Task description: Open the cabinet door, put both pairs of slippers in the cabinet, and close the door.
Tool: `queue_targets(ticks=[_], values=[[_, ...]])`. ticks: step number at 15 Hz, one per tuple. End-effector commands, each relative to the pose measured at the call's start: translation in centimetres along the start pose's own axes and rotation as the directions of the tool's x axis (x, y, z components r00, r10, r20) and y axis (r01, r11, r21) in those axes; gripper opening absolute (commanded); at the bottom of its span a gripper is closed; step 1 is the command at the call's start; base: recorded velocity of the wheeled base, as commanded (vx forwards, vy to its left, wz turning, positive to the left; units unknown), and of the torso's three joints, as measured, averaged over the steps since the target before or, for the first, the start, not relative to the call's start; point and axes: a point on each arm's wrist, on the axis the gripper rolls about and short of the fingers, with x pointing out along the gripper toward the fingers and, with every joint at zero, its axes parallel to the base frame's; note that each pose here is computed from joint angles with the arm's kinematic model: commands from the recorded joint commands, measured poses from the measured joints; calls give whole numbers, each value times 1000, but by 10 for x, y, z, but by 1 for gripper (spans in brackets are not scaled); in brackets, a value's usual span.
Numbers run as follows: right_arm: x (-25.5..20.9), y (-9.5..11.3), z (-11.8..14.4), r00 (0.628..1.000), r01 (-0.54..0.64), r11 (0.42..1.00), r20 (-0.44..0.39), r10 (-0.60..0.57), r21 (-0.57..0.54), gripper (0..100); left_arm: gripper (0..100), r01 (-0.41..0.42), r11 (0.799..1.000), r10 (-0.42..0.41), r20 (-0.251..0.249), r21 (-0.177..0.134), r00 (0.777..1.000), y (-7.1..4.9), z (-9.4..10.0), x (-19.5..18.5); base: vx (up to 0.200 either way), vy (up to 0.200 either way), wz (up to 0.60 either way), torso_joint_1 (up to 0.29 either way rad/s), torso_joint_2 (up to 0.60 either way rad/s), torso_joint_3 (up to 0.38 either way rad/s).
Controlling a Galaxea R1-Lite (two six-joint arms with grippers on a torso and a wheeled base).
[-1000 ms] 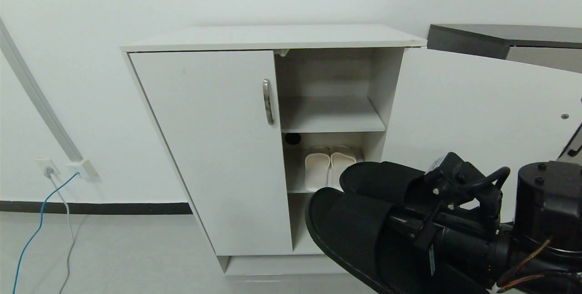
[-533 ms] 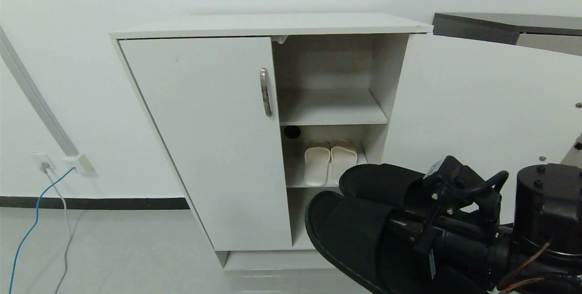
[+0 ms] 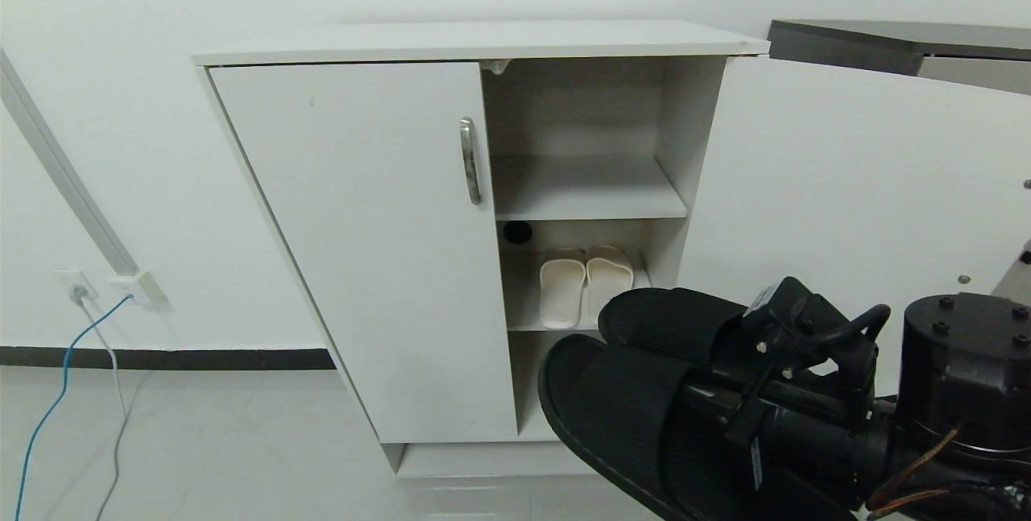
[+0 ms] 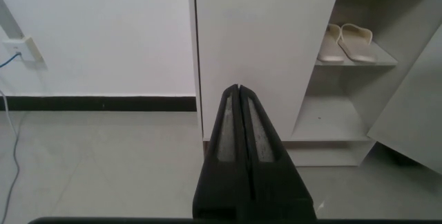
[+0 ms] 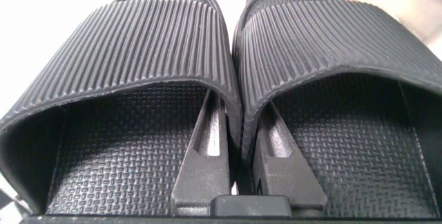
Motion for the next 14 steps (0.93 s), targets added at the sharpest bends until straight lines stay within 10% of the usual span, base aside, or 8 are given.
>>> queue_targets(ticks=[1,8,14], values=[[3,1,-3,1000,-3,1000,-14,3,-1,0,0,-1,1000,1,-2,0,1000,0,0,0,0,0,-600,-2,2,2],[19,2,-8,1000,16,1000,5,-16,-2,0,0,-1,1000,1,-2,0,1000,0,0,0,0,0,-86,1,0,0],[75,29,10,960,271,954,43,-278,128,0,0,-1,1000,1,-2,0,1000,0,0,0,0,0,0,0,0,0]])
